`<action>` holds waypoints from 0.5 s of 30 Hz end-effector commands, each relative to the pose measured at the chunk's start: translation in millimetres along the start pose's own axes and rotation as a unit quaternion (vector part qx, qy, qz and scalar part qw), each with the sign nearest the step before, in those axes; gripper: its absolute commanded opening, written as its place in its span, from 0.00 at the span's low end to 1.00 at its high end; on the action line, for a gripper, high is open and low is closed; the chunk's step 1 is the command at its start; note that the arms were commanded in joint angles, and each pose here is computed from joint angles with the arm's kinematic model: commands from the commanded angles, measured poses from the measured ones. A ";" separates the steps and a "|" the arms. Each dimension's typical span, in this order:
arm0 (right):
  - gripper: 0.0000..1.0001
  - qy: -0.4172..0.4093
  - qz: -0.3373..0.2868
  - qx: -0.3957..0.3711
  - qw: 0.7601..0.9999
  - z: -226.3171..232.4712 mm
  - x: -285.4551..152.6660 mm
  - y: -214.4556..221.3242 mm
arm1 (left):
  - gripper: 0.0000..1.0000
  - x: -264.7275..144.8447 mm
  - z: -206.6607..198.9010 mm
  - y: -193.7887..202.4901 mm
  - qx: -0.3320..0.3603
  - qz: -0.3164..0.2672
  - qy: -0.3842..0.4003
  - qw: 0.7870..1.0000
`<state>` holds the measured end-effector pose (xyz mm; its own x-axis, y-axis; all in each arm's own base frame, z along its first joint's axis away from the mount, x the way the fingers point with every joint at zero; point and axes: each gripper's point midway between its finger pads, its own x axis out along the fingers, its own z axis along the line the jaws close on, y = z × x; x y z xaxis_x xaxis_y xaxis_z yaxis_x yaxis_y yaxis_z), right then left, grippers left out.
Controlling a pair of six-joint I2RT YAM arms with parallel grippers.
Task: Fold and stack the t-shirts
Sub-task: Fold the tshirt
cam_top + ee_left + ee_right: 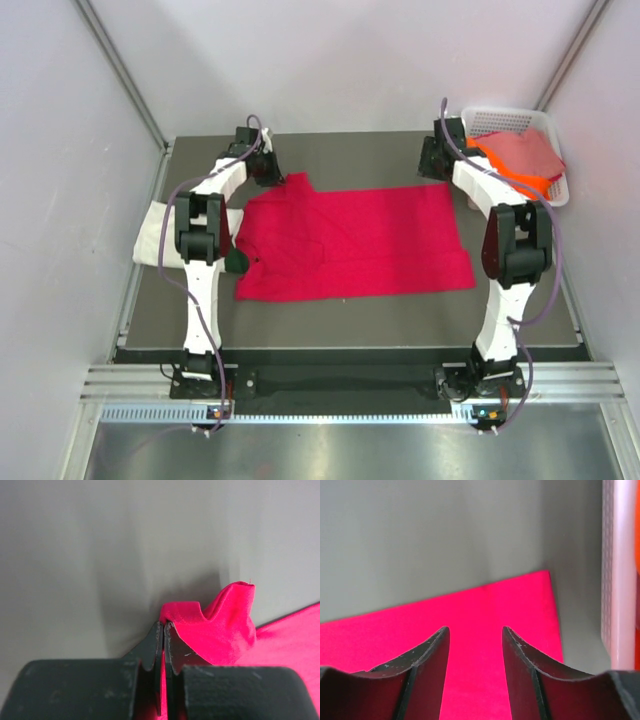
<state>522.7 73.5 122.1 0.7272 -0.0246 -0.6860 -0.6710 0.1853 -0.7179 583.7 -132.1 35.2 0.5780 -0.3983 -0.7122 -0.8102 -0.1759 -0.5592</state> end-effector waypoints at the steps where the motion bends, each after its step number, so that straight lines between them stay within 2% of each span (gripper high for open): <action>1: 0.47 0.017 -0.006 -0.009 1.000 -1.1 6.2 -17.7 | 0.00 -18.1 22.2 -20.9 0.001 -0.036 -0.044 0.998; 10: 0.48 0.061 0.020 -0.013 0.998 -17.4 45.2 -18.3 | 0.00 -22.9 28.6 -25.9 0.003 -0.042 -0.058 0.997; 15: 0.50 0.075 0.035 -0.005 0.997 -28.8 68.3 -9.1 | 0.00 -20.7 20.0 -27.0 -0.002 -0.043 -0.032 0.999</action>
<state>567.8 56.6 78.3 0.6607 -0.1148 -0.7418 -0.7210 0.1779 -0.6697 587.1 -118.9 36.0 0.5995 -0.3557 -0.7170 -0.7979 -0.1951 -0.5704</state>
